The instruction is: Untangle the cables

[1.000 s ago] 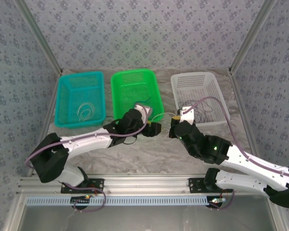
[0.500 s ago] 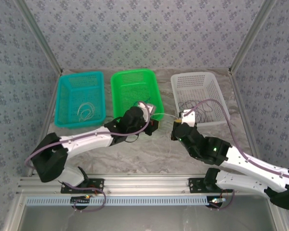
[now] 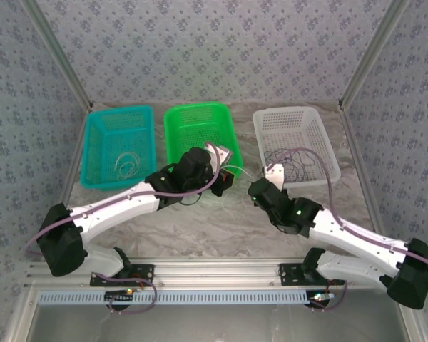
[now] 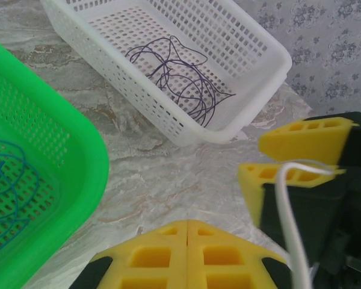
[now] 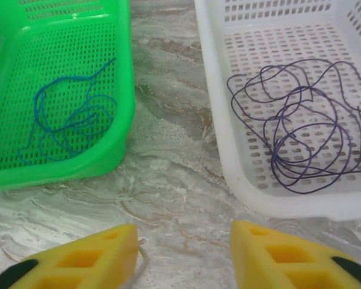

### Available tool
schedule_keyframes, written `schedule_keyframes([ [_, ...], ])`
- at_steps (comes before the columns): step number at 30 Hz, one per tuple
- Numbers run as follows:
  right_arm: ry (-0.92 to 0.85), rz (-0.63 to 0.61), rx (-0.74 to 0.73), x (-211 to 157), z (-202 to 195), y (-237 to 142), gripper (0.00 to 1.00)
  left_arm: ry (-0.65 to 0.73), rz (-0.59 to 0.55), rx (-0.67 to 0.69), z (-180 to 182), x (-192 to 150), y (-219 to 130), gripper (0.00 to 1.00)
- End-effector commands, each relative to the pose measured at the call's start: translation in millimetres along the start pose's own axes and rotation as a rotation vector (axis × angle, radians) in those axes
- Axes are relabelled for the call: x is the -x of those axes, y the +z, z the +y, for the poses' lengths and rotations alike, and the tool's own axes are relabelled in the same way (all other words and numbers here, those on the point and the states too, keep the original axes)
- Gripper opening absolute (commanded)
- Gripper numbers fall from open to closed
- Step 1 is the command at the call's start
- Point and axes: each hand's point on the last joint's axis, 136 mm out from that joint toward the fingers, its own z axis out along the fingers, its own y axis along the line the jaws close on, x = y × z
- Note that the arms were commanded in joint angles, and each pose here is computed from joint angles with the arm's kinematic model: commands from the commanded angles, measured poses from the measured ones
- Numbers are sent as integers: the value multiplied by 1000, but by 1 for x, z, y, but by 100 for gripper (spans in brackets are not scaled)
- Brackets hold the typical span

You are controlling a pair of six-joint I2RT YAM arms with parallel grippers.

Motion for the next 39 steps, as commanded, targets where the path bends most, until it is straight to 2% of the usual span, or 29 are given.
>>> schedule_keyframes([
  [1,46,34,37,-13,10,13,55,30,-29,-64,-22,23,-19,0],
  [7,71,40,96,-16,32,31,75,20,-31,-116,-36,31,-26,0],
  [11,64,45,98,-16,42,43,81,12,-30,-135,-41,31,-28,0],
  [16,38,86,101,-28,49,52,80,10,-47,-105,-38,36,-38,0],
  [23,11,140,149,-63,54,51,73,10,-93,-48,-25,47,-56,0],
  [29,16,255,117,-102,46,56,72,2,-119,-41,-21,54,-64,0],
  [31,11,292,85,-110,45,61,68,-2,-134,-49,-23,57,-68,0],
  [34,-15,344,60,-121,50,72,54,-4,-169,-64,-28,65,-78,0],
  [38,-50,392,35,-131,61,84,16,-9,-215,-54,-25,76,-98,0],
  [39,-61,404,22,-134,60,85,9,-12,-231,-35,-20,80,-107,0],
])
